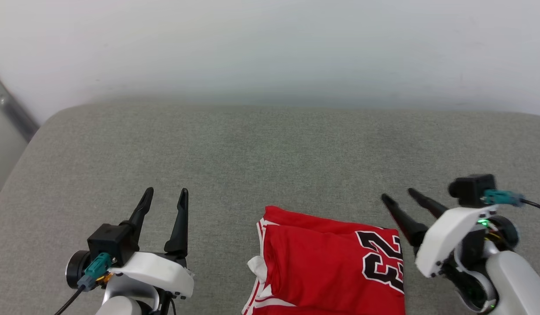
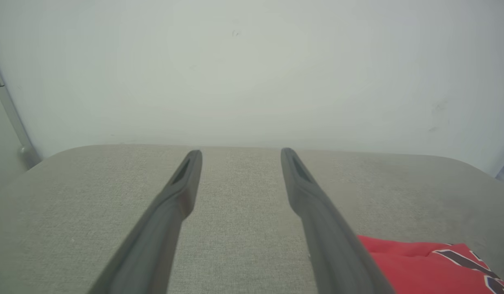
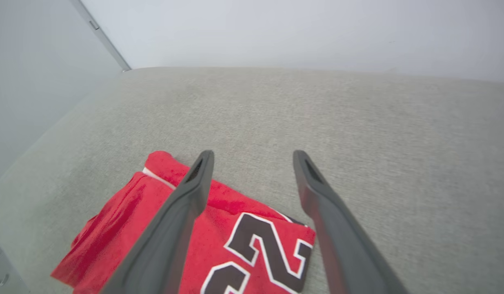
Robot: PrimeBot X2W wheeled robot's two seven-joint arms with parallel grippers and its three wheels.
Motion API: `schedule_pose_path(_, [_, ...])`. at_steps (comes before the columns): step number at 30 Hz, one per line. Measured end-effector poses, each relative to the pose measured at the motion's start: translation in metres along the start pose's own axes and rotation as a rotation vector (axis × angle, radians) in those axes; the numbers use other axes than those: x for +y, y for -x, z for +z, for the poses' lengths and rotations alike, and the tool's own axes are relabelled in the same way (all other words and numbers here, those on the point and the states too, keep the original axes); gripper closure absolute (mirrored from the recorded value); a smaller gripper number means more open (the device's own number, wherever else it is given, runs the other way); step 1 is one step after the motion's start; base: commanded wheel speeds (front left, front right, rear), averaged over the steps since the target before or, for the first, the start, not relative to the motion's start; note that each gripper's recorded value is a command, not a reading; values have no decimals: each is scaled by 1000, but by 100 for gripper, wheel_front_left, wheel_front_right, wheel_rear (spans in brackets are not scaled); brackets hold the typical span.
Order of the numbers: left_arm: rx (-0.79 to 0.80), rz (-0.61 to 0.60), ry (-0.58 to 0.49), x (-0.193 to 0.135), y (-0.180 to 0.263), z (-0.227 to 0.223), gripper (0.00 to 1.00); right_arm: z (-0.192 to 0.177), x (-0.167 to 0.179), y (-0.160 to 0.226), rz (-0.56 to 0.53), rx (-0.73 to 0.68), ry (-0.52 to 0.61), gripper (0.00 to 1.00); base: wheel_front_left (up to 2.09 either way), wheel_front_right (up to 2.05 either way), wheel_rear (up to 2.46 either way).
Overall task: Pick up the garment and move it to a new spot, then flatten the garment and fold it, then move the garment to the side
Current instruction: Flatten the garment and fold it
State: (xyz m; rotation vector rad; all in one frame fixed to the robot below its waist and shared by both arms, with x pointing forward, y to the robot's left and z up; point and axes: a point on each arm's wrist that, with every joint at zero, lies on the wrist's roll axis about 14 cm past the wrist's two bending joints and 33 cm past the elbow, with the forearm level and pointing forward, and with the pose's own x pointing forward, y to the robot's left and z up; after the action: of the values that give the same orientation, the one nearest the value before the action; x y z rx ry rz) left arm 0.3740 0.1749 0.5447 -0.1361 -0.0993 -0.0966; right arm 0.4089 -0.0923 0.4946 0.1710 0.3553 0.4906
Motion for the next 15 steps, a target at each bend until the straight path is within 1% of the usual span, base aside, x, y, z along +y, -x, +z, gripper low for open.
schedule_pose_path(4, [-14,-7,8,-3,-1,1,0,20,-51,32,-181,-147,40,0,0,0,0])
schedule_pose_path(6, [-12,-6,4,-3,-1,0,0,33,-75,54,-277,-228,80,0,0,0,0])
schedule_pose_path(8, [-19,-4,-5,-1,-2,1,0,45,-90,74,-351,-299,108,0,0,0,0])
schedule_pose_path(10, [-23,1,-13,-1,-2,1,0,51,-90,88,-389,-354,134,0,0,0,0])
schedule_pose_path(12, [-31,4,-24,0,-1,2,0,56,-85,98,-405,-406,149,0,0,0,0])
schedule_pose_path(15, [-34,13,-31,3,2,2,0,56,-70,108,-399,-440,159,0,0,0,0])
